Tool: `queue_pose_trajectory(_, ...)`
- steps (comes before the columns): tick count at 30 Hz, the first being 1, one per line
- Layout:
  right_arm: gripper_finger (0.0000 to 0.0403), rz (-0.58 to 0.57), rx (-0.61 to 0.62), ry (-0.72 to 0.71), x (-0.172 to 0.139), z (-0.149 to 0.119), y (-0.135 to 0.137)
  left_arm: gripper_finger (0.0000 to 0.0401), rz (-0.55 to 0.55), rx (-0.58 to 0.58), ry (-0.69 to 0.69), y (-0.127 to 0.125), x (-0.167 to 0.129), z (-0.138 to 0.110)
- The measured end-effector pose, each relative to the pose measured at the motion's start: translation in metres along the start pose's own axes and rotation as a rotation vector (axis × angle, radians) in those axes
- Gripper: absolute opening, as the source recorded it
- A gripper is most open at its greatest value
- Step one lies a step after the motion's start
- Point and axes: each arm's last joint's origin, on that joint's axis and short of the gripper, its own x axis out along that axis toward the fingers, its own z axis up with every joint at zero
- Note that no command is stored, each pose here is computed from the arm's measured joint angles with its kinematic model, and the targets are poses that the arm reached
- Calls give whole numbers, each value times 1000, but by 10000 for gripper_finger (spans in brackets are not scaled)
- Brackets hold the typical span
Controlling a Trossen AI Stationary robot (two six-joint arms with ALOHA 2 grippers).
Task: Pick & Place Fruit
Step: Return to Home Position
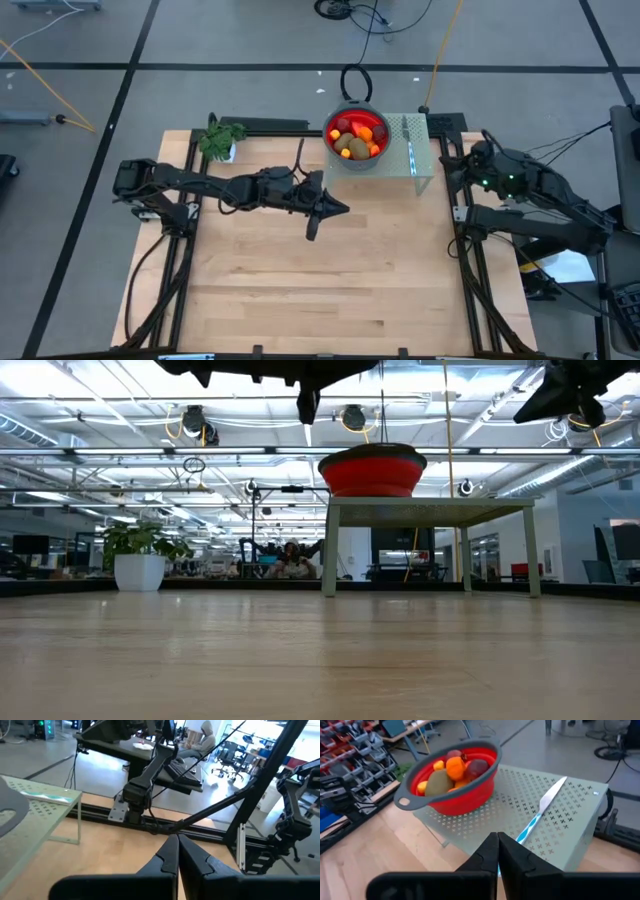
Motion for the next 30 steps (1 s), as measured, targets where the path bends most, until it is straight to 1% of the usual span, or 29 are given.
queue_pose_trajectory(5, 0, 18, -11, -38, -9, -1, -4, 1, 28, 7, 9, 4, -4, -1)
queue_pose_trajectory(8, 0, 35, -5, -67, -7, -6, -5, 1, 34, -4, -5, 11, -9, -4)
queue_pose_trajectory(11, 0, 49, -1, -75, -1, -15, -7, 2, 19, -23, -73, 17, -17, -4)
queue_pose_trajectory(14, 0, 73, 1, -89, 3, -21, -9, 1, 33, -45, -105, 20, -32, -9)
queue_pose_trajectory(19, 0, 77, -27, -110, -1, -25, -12, 1, 116, -55, -150, 18, -65, -20)
queue_pose_trajectory(23, 0, 101, -55, -180, -10, -24, -15, 2, 180, -58, -180, 15, -93, -27)
queue_pose_trajectory(28, 0, 131, -41, -252, -24, -26, -21, 2, 218, -58, -217, 12, -122, -35)
queue_pose_trajectory(30, 0, 141, -33, -272, -28, -27, -23, 1, 229, -61, -193, 11, -131, -39)
